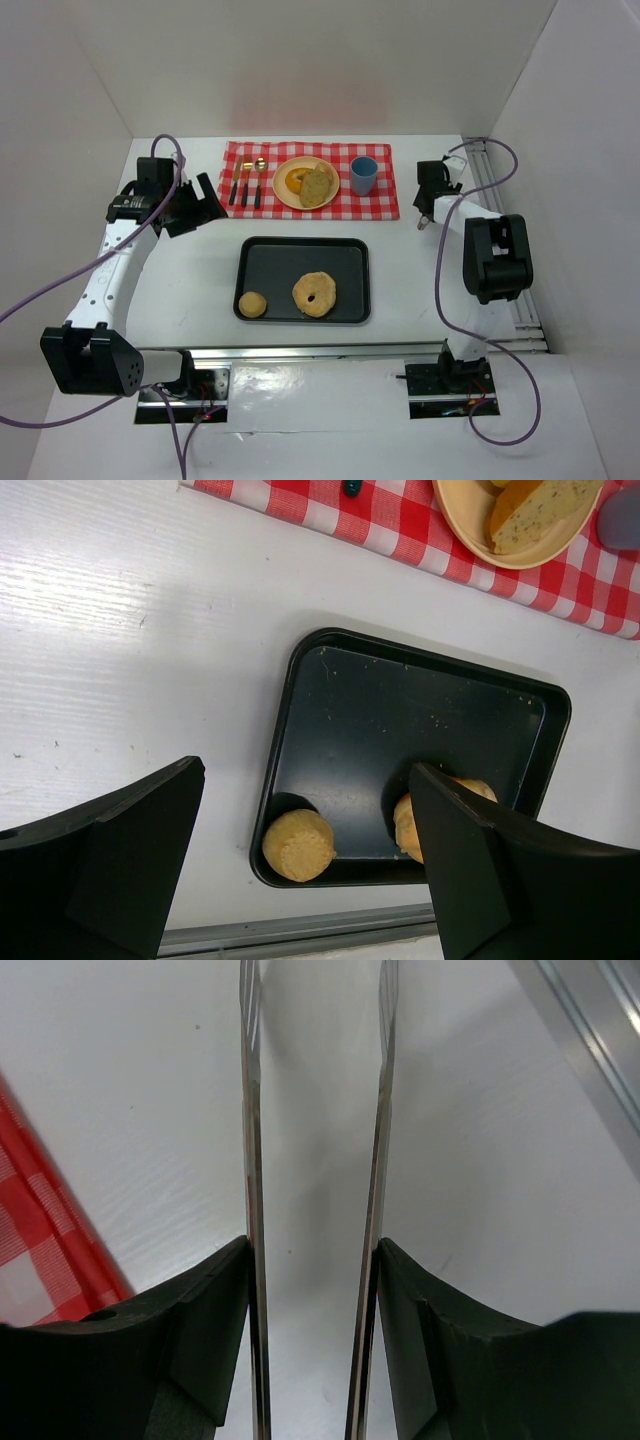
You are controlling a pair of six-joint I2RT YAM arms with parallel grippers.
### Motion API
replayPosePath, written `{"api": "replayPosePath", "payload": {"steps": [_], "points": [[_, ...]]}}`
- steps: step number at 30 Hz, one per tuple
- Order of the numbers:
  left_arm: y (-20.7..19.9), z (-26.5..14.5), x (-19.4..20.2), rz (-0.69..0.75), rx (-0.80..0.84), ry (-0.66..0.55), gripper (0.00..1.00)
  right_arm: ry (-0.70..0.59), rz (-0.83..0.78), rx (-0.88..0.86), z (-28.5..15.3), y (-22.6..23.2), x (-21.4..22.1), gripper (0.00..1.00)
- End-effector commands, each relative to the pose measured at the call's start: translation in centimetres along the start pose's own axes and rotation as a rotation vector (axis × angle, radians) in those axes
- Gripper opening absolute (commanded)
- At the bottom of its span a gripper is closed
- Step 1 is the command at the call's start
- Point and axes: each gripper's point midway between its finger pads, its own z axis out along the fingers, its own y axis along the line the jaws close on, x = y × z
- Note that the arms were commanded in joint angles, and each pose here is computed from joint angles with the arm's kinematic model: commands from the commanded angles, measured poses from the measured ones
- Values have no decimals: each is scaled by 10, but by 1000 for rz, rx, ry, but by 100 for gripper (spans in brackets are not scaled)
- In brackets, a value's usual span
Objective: Place the bread
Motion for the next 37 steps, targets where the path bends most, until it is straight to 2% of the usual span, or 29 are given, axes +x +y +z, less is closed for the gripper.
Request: {"api": "replayPosePath", "payload": {"steps": [1,3,4,6,8,10,11,15,18,21,28,32,37], "points": [[-4,-1,-7,-1,23,-21,96,-102,91,-12,16,14,-19,59],[-4,-1,-7,-1,23,-21,96,-97,93,-2,23,12,-15,62],[-4,-1,-7,-1,23,-21,96,-105,98,-6,23,13,-20,74],[-3,-1,-8,-1,13,-26,96,-91,89,1,25,14,-18,90],[-2,2,-7,-2,10,-18,96,-91,111,13,23,16,-29,100],[-3,2,-9,-2,10,-19,96,-75,120,31,16,14,-37,100],[-3,2,-9,-2,10,-19,96,-112,143,24,6,17,-63,100],[-7,-2,-16,1,19,-38,96,-61,148,68,-25,9,-94,100],[-6,-5,-18,3,15,-52,96,-16,144,79,-45,2,-99,100],[-7,-8,-19,4,19,-61,96,82,111,96,-58,-15,-61,100],[-6,-9,-10,13,32,-46,96,183,99,113,-83,-52,13,100],[-6,-13,-8,14,37,-55,96,233,98,120,-89,-62,39,100],[-7,-17,-6,25,48,-60,96,225,123,92,-97,-65,45,98]]}}
